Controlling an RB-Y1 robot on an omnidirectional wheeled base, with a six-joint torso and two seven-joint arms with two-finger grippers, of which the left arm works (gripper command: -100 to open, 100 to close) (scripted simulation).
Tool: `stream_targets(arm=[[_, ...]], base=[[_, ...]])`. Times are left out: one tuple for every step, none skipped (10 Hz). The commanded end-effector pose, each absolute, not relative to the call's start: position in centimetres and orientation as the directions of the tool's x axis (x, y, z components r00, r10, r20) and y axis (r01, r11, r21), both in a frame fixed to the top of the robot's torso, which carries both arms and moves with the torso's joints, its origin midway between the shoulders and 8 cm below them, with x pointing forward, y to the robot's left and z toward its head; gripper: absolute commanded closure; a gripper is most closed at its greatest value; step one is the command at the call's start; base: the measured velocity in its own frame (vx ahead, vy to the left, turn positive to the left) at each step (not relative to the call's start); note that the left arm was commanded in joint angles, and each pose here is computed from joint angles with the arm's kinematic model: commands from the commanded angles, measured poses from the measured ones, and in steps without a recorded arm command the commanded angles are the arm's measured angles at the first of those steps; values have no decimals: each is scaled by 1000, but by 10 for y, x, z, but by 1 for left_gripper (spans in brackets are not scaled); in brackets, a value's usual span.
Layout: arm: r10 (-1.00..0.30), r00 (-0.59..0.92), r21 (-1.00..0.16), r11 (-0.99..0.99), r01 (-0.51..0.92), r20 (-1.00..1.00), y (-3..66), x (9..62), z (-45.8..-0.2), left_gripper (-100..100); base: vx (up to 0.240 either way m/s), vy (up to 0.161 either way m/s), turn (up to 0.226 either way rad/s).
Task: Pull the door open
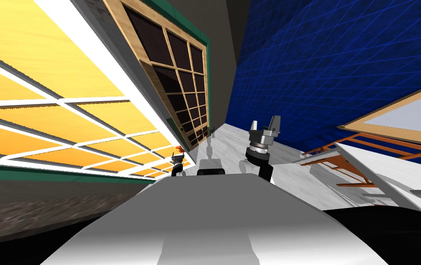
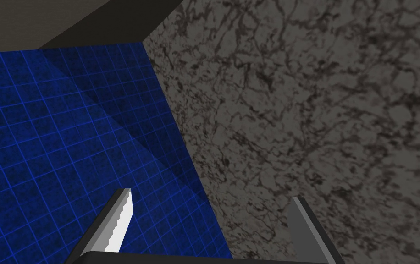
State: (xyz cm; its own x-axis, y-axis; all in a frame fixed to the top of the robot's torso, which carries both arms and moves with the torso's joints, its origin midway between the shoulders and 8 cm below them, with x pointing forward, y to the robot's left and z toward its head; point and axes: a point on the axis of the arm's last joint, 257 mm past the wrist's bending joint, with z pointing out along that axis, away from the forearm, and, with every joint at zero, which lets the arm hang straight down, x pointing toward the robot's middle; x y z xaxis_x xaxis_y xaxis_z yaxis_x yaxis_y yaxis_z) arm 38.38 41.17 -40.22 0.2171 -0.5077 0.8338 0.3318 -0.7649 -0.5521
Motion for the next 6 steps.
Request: stream_targets(arm=[[-452, 193, -491, -798, 350, 871, 409, 385, -401, -100], [-440, 188, -478, -805, 352, 878, 409, 385, -401, -100], [-398, 170, -432, -825, 363, 902, 407, 387, -401, -100], [-363, 156, -395, -840, 372, 919, 405, 388, -400, -100], [-355, 152, -386, -844, 373, 923, 405, 388, -400, -100], [-313, 134, -340, -859, 382, 940, 403, 389, -400, -100]], base=[[-79, 25, -83], [-60, 25, -34], [-66, 11, -67], [-88, 25, -84], [-66, 23, -28], [-62, 11, -60]])
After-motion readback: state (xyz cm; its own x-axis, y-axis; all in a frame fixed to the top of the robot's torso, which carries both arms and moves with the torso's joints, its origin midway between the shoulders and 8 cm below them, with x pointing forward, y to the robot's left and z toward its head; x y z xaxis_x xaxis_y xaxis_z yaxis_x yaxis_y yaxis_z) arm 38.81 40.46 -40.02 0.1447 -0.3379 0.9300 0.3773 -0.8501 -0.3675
